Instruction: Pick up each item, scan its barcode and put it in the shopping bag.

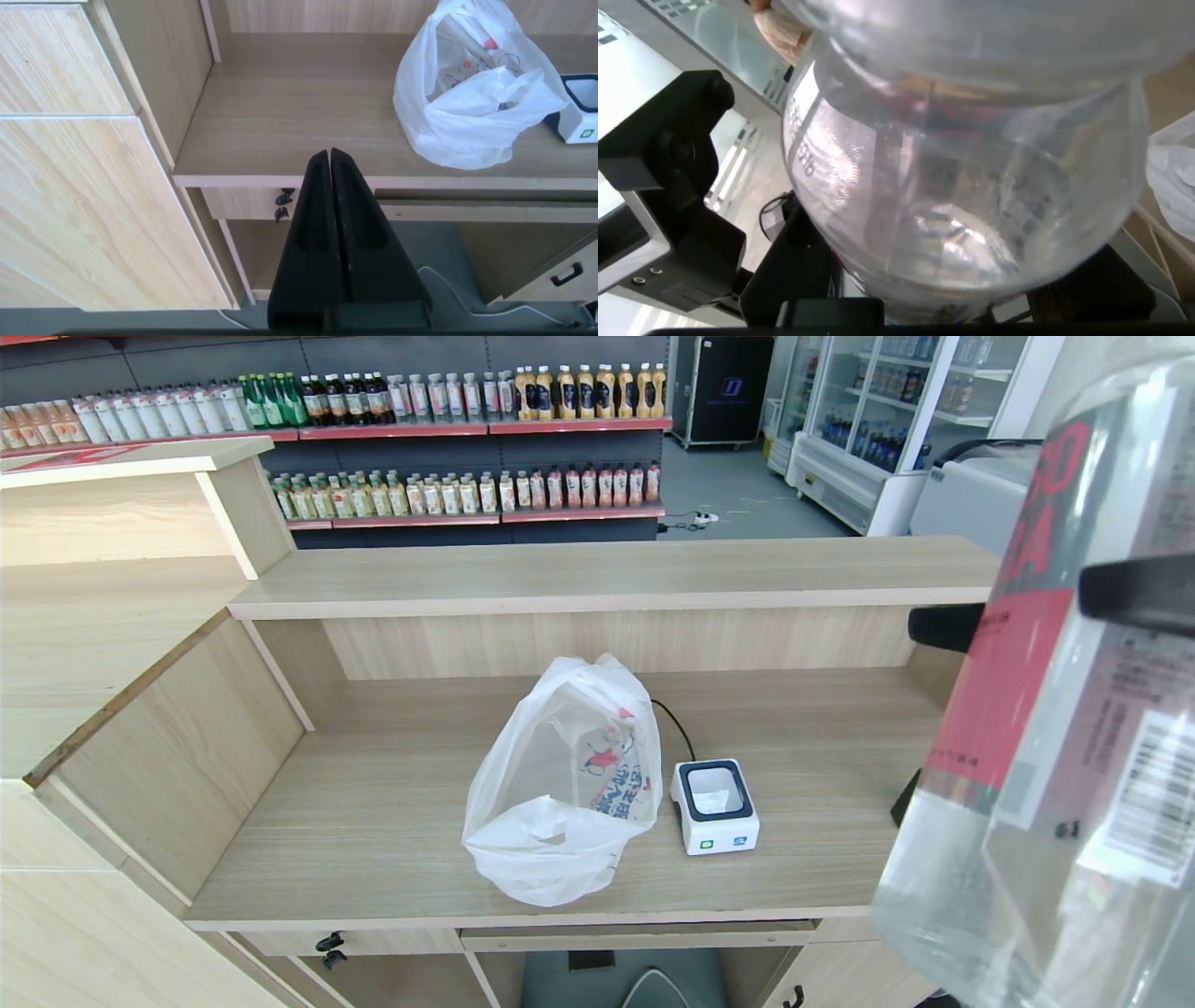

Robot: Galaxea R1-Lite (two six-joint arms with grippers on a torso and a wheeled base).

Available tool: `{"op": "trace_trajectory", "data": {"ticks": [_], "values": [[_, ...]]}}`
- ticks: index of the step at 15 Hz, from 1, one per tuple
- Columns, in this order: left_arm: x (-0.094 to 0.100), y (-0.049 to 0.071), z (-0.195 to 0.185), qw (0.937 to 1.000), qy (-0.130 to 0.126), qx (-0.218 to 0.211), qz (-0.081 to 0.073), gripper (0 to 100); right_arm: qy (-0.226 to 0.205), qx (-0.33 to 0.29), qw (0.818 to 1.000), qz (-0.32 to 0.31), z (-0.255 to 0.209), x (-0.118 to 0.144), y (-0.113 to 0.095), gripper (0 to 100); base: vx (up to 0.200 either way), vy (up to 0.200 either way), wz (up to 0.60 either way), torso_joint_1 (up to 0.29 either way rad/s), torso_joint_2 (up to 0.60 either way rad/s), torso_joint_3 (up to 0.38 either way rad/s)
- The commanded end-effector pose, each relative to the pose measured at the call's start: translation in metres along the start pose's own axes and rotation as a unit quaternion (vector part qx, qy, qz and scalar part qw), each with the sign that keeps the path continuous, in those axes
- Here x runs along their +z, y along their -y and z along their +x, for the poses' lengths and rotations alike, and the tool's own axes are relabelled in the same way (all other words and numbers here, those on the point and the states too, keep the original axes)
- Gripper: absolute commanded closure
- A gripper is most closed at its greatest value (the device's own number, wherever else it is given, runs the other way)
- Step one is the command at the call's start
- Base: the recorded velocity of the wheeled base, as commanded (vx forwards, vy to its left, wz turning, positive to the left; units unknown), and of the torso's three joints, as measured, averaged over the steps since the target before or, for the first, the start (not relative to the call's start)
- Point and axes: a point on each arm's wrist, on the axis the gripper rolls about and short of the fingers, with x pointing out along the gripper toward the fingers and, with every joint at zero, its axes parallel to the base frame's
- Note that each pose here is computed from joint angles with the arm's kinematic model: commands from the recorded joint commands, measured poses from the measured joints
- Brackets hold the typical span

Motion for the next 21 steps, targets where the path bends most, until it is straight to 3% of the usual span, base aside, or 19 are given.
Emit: {"op": "trace_trajectory", "data": {"ticks": [1, 18, 21], "values": [[0.0, 0.0, 0.0, 1.0, 0.0, 0.0, 0.0, 100, -0.007, -0.002, 1.0, 0.002, 0.0, -0.007, 0.002, 100, 0.0, 0.0, 0.0, 0.0, 0.0, 0.0], [0.0, 0.0, 0.0, 1.0, 0.0, 0.0, -0.001, 100, -0.007, -0.007, 1.0, 0.004, 0.003, -0.005, 0.008, 100, 0.0, 0.0, 0.0, 0.0, 0.0, 0.0], [0.0, 0.0, 0.0, 1.0, 0.0, 0.0, -0.001, 100, 0.029, -0.094, 0.995, -0.021, -0.009, 0.007, 0.032, 100, 0.0, 0.0, 0.0, 0.0, 0.0, 0.0]]}}
